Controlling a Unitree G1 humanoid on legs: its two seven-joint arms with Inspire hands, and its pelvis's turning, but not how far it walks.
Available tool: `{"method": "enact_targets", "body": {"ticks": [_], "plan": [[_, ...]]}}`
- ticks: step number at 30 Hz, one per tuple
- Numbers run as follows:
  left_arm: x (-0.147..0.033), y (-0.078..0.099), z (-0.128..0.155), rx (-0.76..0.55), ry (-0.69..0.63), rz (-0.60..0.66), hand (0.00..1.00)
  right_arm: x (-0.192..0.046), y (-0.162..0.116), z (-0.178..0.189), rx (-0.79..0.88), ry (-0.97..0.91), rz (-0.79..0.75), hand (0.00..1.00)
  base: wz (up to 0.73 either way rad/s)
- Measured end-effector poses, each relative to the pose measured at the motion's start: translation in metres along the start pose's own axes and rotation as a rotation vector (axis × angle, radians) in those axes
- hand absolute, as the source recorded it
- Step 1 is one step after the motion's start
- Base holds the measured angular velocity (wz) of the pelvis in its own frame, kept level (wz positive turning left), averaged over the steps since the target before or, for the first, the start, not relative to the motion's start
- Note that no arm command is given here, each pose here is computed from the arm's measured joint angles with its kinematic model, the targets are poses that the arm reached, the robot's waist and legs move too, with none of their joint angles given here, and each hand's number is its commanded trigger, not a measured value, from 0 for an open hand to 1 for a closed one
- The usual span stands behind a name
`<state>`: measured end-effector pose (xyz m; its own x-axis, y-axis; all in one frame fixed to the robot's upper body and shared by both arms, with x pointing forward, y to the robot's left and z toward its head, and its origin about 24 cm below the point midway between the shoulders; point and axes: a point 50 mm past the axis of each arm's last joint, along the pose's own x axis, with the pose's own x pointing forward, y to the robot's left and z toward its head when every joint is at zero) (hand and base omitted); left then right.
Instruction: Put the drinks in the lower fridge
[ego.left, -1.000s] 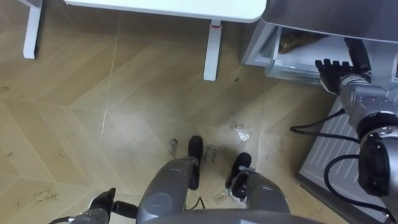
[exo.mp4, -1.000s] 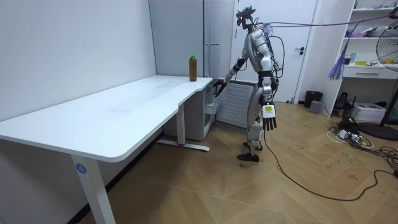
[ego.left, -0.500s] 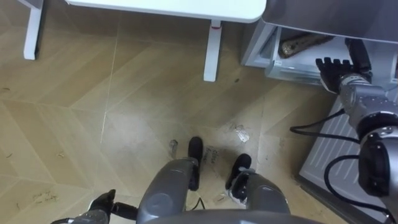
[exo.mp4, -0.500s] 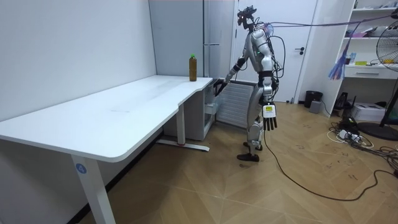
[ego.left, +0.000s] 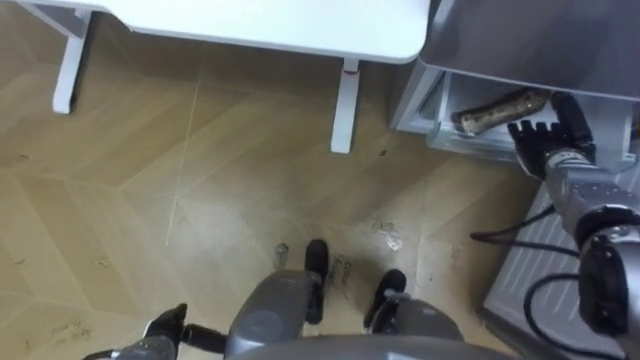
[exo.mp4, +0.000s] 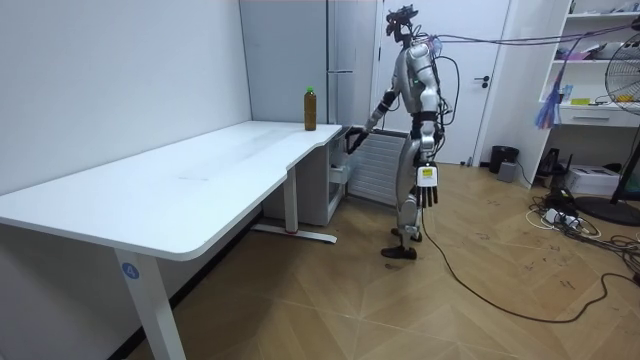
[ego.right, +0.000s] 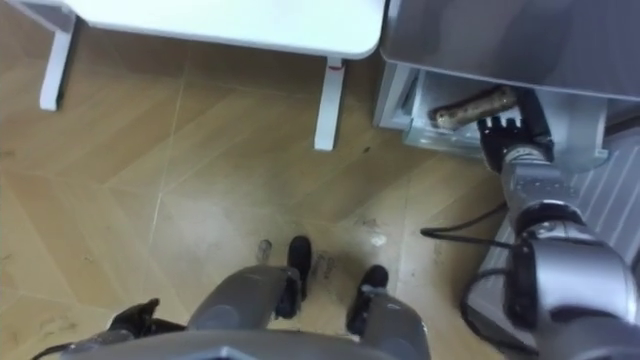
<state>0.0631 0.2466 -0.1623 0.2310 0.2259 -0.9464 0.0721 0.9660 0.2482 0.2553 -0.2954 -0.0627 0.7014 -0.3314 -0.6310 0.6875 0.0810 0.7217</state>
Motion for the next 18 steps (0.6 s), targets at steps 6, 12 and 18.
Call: {"method": "enact_targets", "body": {"ticks": [6, 12, 18], "plan": [[0.000, -0.001, 0.001, 0.000, -0.012, 0.011, 0.00, -0.006, -0.031, -0.008, -0.063, 0.026, -0.058, 0.00, -0.05], [-0.001, -0.007, 0.010, -0.046, -0.080, 0.048, 0.00, -0.019, -0.077, -0.022, -0.130, 0.068, -0.155, 0.00, -0.01], [-0.002, -0.012, 0.006, -0.150, -0.103, 0.072, 0.00, -0.044, -0.133, -0.032, -0.224, 0.124, -0.280, 0.00, -0.02]]}}
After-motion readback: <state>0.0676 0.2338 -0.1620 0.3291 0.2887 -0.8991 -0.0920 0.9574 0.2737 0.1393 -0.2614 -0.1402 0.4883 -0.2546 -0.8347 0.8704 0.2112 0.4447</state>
